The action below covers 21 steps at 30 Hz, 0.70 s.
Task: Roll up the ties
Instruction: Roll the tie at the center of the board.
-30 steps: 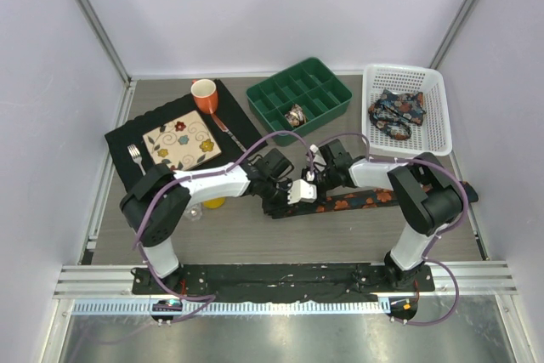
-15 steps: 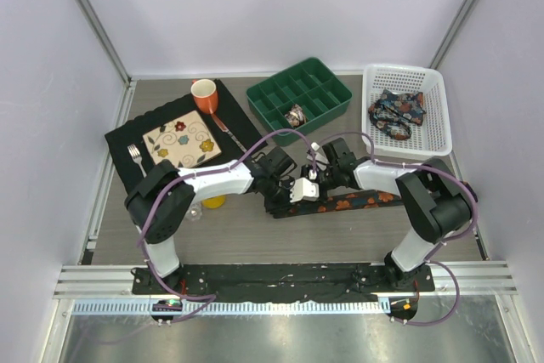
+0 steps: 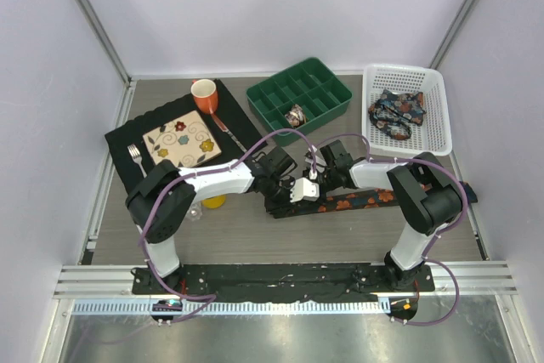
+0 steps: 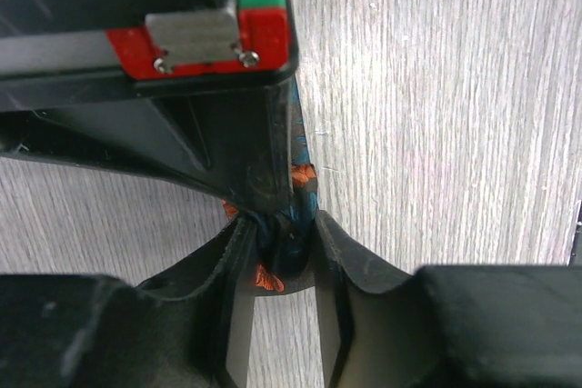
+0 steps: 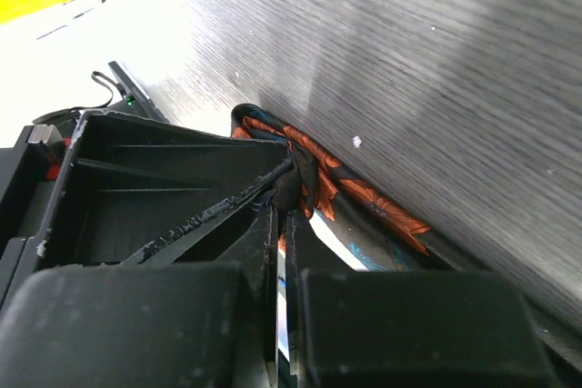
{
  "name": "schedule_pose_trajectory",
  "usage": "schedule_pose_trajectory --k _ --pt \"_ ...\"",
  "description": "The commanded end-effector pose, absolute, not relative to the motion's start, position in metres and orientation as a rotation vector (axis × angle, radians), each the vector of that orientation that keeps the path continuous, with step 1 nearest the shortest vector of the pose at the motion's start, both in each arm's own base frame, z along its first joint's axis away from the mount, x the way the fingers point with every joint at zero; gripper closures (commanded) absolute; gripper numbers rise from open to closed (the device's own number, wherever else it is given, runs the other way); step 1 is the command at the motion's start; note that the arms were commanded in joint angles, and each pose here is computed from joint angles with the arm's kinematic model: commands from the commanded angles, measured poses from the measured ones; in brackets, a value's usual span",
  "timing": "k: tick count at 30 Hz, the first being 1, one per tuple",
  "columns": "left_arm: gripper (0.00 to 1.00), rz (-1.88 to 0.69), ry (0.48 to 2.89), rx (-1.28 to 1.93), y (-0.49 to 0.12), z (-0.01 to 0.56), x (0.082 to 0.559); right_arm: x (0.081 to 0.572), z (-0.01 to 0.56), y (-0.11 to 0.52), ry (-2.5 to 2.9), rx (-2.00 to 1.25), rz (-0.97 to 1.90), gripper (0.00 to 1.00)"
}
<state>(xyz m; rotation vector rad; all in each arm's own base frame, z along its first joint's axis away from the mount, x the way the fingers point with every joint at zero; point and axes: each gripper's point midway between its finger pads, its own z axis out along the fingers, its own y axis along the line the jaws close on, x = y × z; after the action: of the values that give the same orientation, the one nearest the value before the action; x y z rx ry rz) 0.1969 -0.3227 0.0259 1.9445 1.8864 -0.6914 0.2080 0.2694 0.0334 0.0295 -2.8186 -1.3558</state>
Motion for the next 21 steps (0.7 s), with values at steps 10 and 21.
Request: schedule_pose_trajectory --k 10,21 --pt "0.31 -0.994 1.755 1.563 -0.322 0.096 0.218 0.215 -0.002 0.243 -2.936 -0.049 -1.129 0.99" --pt "0.27 -0.984 1.709 1.583 -0.316 0.063 0.214 0.213 -0.021 0.229 -2.927 -0.126 -1.032 0.99"
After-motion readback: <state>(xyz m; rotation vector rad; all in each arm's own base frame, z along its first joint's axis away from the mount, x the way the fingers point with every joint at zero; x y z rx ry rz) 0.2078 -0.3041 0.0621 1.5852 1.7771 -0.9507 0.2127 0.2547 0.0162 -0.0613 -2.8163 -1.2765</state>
